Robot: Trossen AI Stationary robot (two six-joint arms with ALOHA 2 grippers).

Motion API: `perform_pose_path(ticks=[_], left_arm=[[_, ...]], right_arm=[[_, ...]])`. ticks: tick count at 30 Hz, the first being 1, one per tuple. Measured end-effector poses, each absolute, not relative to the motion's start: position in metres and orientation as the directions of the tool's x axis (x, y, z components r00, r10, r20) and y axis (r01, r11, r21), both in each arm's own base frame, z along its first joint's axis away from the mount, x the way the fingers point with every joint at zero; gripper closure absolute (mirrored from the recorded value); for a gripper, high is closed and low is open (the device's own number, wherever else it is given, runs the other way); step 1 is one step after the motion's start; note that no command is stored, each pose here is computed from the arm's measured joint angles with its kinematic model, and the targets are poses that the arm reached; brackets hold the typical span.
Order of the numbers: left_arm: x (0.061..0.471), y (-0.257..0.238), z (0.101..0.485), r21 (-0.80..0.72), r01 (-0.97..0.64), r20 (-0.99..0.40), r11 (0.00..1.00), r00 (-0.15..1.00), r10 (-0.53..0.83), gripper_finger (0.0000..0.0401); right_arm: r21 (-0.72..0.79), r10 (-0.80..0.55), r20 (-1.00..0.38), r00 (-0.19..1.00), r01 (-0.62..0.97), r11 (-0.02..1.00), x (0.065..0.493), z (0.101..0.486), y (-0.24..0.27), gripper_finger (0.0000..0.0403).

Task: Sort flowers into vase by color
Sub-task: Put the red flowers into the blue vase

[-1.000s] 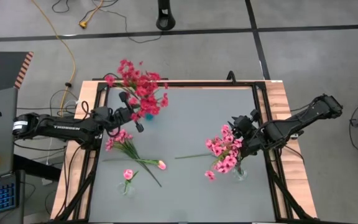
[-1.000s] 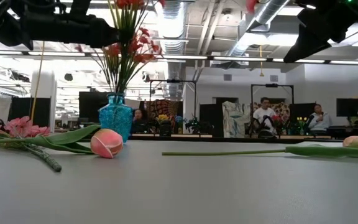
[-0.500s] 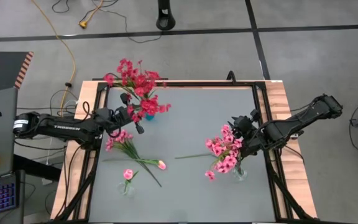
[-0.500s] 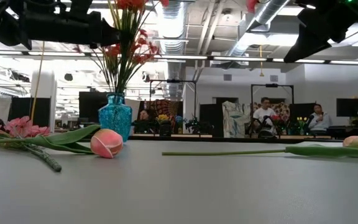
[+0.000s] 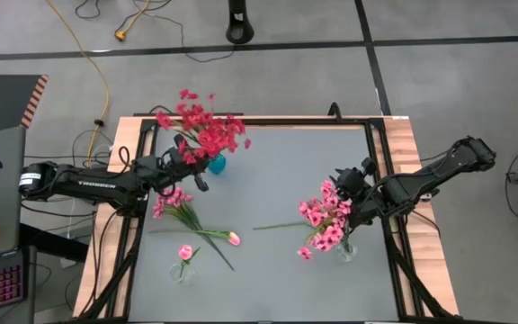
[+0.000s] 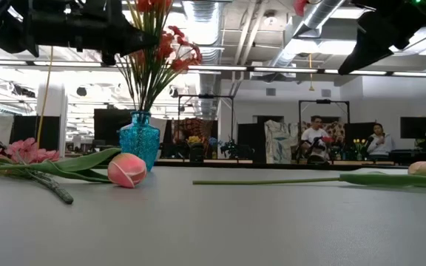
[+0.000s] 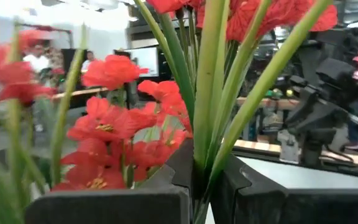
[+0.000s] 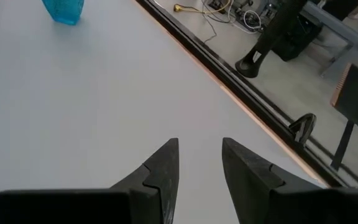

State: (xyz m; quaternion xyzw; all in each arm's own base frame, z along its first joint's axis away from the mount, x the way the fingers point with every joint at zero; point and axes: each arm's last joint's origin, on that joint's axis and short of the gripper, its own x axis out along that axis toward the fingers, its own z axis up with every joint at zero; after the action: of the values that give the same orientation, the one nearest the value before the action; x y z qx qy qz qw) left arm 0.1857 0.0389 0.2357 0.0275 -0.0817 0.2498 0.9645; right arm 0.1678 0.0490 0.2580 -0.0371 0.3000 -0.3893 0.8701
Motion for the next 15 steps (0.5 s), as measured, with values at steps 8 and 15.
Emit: perform_pose_path(ticks=[8, 15], left_arm=[[0.185, 0.041, 0.233, -0.073, -0.554, 0.140, 0.830, 0.818, 0.558, 0.0388], [0.185, 0.041, 0.231, -0.104, -0.543, 0.123, 0.834, 0.825, 0.552, 0.0373]], right_arm=[[-0.308, -0.668, -0.487, 0.562, 0.606, 0.734, 0.168, 0.272, 0.057, 0.0255], [-0.310, -0.646, -0.481, 0.592, 0.574, 0.758, 0.166, 0.289, 0.062, 0.0255]])
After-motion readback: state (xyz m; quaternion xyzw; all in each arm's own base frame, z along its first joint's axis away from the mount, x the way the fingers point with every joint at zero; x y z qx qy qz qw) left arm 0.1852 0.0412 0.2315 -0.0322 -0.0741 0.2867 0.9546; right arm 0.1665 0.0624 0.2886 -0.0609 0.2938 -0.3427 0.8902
